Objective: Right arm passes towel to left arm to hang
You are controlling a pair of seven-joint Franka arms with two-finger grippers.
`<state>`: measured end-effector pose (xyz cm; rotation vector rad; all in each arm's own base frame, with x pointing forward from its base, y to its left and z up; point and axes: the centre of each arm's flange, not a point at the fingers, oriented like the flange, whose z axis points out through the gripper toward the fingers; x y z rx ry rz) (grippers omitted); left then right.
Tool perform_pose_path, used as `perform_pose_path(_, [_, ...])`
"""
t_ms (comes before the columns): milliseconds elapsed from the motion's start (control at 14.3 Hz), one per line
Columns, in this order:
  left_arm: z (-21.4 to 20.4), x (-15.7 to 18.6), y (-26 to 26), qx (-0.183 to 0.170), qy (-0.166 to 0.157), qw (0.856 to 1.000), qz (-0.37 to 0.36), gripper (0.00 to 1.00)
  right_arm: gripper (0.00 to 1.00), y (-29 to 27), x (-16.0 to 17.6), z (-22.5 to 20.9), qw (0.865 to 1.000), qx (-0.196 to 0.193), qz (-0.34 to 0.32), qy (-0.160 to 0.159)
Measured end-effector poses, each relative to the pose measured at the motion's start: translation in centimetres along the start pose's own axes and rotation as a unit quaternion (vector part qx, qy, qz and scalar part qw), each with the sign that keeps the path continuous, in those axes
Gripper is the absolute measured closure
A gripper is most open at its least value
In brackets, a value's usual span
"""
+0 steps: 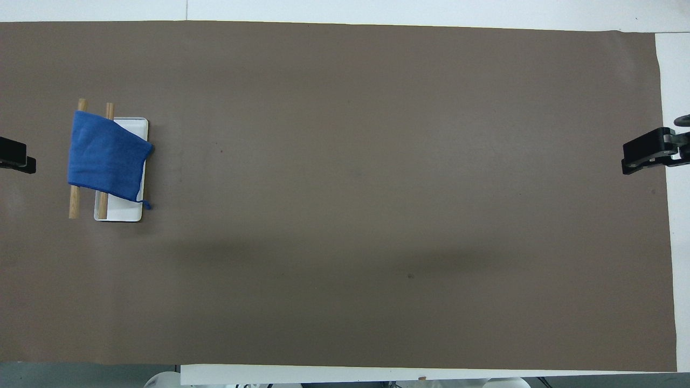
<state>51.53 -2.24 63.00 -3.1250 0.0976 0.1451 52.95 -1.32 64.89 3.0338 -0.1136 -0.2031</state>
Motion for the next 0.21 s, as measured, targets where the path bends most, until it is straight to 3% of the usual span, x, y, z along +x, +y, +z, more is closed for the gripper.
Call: perform_pose_path(209, [0.2,-0.17,0.64,0.0,-0.018,0.999,0.028,0.0,0.0,0.0,0.0,0.03,1.0,0.0,0.0,0.0])
